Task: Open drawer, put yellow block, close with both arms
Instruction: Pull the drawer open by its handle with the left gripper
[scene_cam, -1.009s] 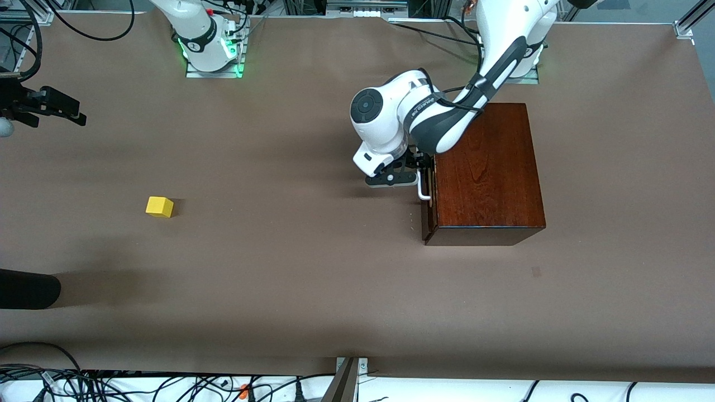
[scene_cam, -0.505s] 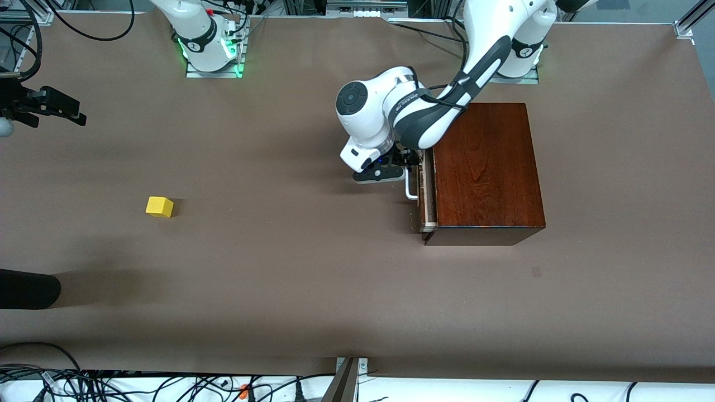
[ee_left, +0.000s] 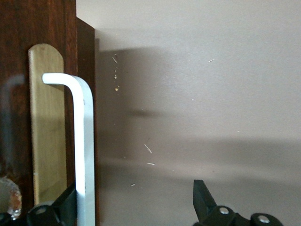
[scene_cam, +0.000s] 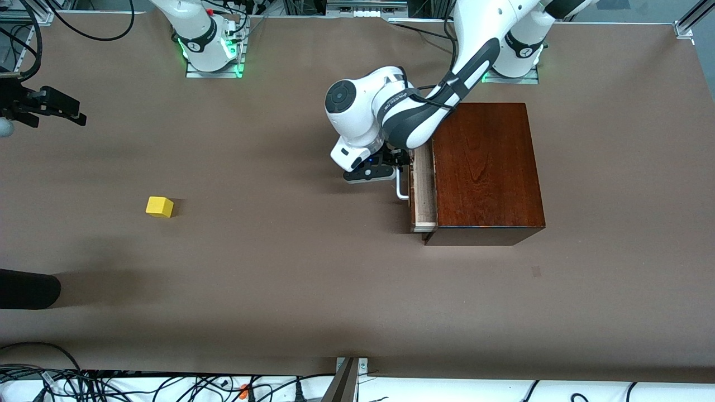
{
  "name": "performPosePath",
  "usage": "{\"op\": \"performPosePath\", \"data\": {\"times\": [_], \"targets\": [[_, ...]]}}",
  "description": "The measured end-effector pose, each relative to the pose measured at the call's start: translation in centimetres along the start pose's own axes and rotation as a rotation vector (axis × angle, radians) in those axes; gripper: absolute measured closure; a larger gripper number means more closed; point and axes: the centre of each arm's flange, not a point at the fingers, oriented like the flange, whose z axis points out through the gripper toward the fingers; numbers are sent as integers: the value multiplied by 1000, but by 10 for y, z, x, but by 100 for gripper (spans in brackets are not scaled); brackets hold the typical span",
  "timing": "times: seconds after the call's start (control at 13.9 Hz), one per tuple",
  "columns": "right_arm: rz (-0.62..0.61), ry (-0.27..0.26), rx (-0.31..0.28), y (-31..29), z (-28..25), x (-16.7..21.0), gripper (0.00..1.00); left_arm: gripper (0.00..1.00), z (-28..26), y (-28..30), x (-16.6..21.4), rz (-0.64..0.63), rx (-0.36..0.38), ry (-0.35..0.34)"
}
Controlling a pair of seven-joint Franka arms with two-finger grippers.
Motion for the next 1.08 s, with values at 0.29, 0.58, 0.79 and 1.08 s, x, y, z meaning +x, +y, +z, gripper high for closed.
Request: {"op": "performPosePath", "data": {"times": [0.29, 0.58, 0.79, 1.08], "targets": [[0, 0, 0, 0, 0, 0, 0, 0, -3, 12, 0, -5, -11, 1], [-1, 0, 0, 0, 0, 0, 0, 0, -7, 23, -1, -10, -24, 4], [-1, 0, 0, -1, 0, 0, 0, 0, -9, 28, -1, -14, -34, 6], [-1, 0, 0, -1, 0, 0, 0, 0, -13, 43, -2, -16, -60, 13]]}}
